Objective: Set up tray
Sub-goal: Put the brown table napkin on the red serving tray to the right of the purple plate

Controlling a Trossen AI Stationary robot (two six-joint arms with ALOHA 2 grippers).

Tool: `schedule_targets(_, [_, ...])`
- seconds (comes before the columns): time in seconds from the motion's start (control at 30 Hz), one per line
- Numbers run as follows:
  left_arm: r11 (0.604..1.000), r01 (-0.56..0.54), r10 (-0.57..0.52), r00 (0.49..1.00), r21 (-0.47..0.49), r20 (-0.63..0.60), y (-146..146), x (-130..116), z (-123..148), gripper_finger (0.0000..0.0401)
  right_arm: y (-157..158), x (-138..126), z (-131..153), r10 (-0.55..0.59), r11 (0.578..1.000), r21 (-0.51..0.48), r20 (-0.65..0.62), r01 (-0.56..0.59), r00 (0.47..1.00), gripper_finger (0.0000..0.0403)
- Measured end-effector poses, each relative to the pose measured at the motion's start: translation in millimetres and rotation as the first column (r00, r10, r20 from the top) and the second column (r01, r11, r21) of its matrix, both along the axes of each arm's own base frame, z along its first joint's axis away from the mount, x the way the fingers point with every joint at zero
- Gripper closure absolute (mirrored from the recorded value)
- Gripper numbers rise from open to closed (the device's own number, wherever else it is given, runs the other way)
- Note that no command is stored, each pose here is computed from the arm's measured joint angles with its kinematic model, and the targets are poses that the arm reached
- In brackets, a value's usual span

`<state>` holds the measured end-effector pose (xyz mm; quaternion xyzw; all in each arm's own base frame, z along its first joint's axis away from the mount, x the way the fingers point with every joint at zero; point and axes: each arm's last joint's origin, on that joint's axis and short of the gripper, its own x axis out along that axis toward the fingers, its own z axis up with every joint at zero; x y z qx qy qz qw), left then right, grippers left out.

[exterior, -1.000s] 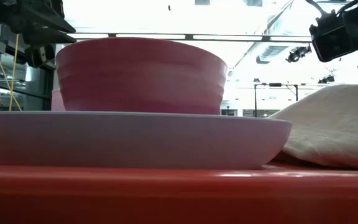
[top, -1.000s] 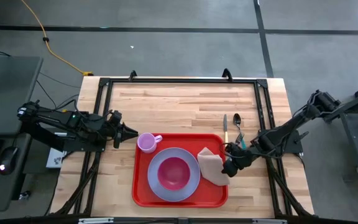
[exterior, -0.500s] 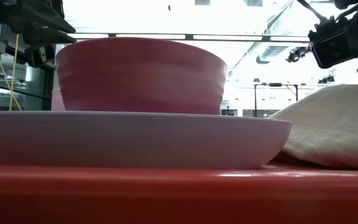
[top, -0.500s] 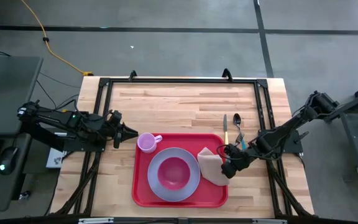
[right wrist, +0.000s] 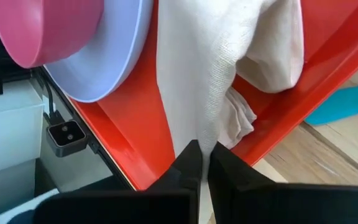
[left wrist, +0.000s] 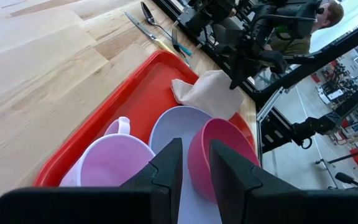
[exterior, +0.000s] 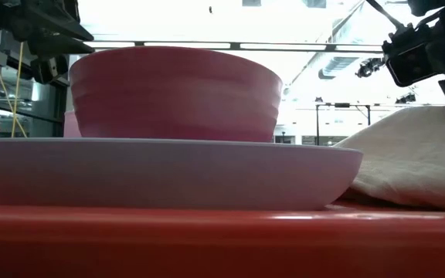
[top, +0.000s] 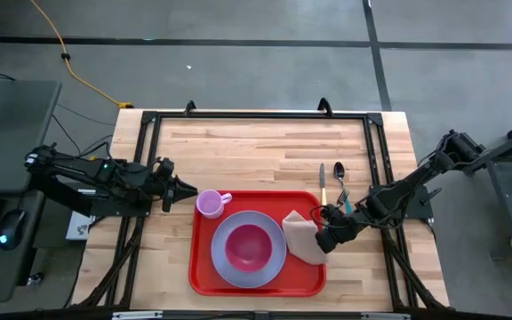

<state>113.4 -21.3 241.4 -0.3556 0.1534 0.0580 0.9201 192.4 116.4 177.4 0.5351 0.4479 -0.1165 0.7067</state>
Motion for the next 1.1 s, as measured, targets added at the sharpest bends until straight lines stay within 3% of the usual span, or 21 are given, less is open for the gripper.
schedule_targets(0.53, [1.0, 0.008, -0.008, 1.0, -0.003, -0.001, -0.2, 0.0, 0.0, 0.029, -17.7, 11.4, 8.7, -0.067, 0.998, 0.004, 0.086, 0.067, 0.994, 0.0403])
schedule_targets(0.8, [1.0, 0.009, -0.009, 1.0, -0.003, -0.003, -0.3, 0.0, -0.2, 0.029, -45.2, -1.4, 28.2, -0.115, 0.992, -0.031, 0.116, 0.119, 0.987, 0.0403])
schedule_targets(1.1, [1.0, 0.009, -0.009, 1.0, -0.002, -0.004, -0.3, -0.1, -0.3, 0.029, -63.7, -1.3, 41.5, -0.144, 0.989, 0.008, 0.192, 0.145, 0.971, 0.0402])
